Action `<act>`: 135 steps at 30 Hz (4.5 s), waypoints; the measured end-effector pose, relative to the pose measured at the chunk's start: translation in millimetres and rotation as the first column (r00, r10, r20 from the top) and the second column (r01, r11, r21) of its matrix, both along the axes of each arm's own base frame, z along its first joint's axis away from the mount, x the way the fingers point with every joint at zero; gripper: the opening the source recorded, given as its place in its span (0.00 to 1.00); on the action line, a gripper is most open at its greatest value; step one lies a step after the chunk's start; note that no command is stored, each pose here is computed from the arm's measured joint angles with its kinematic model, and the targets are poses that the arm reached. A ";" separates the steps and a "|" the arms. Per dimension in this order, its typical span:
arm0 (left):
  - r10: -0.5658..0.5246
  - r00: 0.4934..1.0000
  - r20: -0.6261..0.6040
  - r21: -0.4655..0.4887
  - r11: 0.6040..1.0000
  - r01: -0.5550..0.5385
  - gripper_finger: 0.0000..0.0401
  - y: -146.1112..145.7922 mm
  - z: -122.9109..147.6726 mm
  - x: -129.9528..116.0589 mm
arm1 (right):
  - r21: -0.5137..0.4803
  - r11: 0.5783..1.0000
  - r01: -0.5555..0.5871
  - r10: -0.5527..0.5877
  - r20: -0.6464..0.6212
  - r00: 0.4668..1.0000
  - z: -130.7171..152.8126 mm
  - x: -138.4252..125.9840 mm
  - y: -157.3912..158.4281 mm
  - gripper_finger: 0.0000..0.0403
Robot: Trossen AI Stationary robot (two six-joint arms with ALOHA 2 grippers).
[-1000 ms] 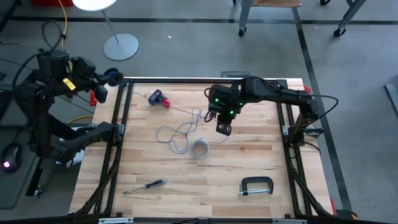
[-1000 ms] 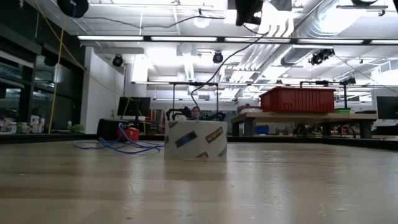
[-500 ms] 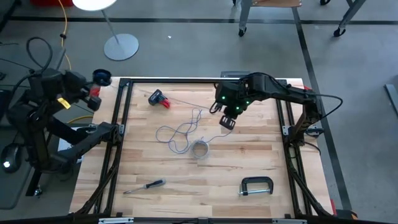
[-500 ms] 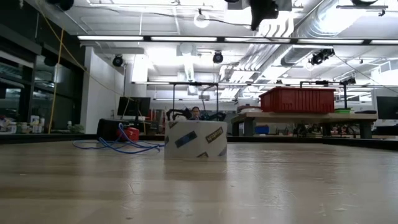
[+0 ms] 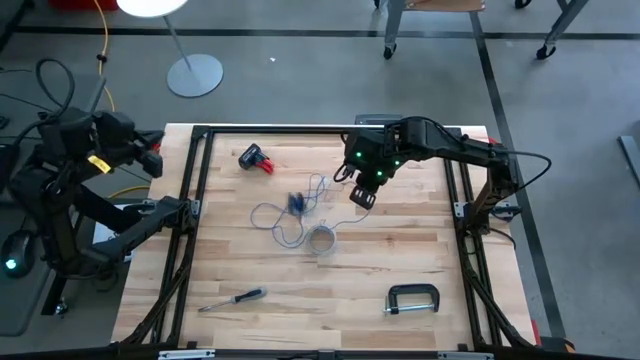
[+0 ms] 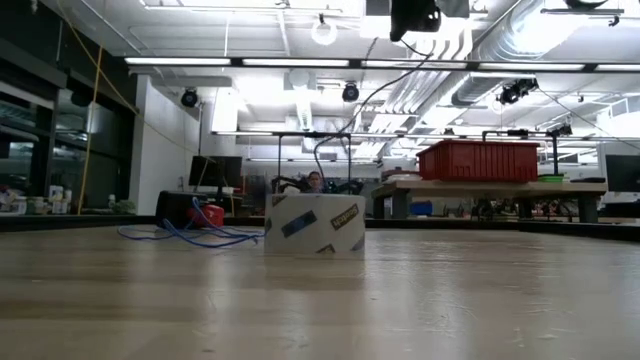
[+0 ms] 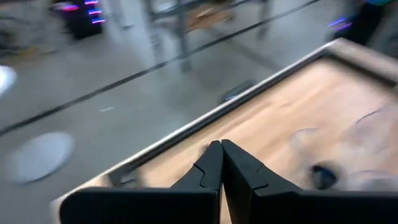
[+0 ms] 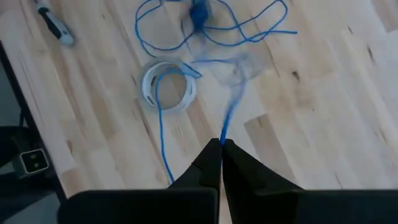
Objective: Coil cords
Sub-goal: Coil the blue wire on the spool
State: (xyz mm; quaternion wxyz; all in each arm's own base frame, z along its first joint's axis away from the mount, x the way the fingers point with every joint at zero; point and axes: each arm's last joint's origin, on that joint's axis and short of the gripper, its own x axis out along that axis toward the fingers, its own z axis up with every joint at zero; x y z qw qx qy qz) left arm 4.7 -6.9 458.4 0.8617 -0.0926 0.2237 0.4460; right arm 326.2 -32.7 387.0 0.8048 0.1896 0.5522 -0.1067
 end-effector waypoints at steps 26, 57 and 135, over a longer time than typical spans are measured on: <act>-0.417 0.747 0.517 -0.412 0.644 0.644 0.26 81.7 -160.0 99.8 | -0.054 0.990 0.127 -0.122 0.084 0.989 3.3 2.7 -35.7 0.00; -0.124 0.962 0.241 -0.744 0.614 0.266 0.38 -29.4 -254.5 262.3 | -0.116 0.983 0.139 -0.127 0.103 0.986 4.2 3.6 -42.9 0.00; -0.060 0.989 -0.138 -0.594 0.804 -0.035 0.01 -74.7 -270.6 310.2 | -0.162 0.986 0.028 0.006 0.205 0.979 7.6 14.7 -48.4 0.00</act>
